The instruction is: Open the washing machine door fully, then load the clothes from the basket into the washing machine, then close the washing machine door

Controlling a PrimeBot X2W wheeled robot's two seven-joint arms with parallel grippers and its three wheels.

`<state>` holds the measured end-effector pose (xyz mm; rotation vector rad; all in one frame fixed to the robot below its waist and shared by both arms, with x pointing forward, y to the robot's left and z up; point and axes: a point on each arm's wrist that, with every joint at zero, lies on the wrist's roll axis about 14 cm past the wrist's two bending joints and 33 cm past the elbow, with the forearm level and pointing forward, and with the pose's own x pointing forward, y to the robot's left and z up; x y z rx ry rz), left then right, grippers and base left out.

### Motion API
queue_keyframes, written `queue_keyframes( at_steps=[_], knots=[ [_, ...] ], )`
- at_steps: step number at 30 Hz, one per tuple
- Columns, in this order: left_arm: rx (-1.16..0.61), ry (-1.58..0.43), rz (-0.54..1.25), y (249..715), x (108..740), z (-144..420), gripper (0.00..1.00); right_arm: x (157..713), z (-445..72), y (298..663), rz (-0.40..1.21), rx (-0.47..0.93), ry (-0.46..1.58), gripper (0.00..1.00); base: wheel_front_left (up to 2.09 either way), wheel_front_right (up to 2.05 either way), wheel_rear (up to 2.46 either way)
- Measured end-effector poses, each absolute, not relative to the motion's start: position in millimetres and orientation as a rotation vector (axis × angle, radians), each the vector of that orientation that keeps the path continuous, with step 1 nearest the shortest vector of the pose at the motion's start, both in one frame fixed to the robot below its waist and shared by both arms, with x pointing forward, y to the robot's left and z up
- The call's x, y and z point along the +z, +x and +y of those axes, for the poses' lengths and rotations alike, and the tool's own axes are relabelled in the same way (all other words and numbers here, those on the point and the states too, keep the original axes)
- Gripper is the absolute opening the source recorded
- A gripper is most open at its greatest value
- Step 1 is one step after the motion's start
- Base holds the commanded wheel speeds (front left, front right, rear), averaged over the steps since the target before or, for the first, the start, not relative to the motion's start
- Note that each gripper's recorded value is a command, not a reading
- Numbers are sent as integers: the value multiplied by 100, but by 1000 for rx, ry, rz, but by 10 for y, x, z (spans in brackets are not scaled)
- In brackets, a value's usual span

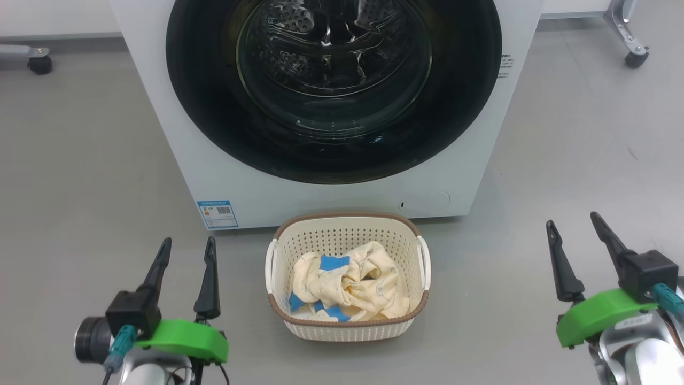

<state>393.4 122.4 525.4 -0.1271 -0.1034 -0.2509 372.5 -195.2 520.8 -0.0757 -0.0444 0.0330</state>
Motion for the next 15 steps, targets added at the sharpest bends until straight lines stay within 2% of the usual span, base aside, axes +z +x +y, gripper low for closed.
queue_keyframes(
  at_steps=[15],
  knots=[
    [-263, -103, -92, 3928, 5213, 1196, 100, 5251, -1962, 3718, -62, 28, -94, 100, 0, 0, 0]
  ],
)
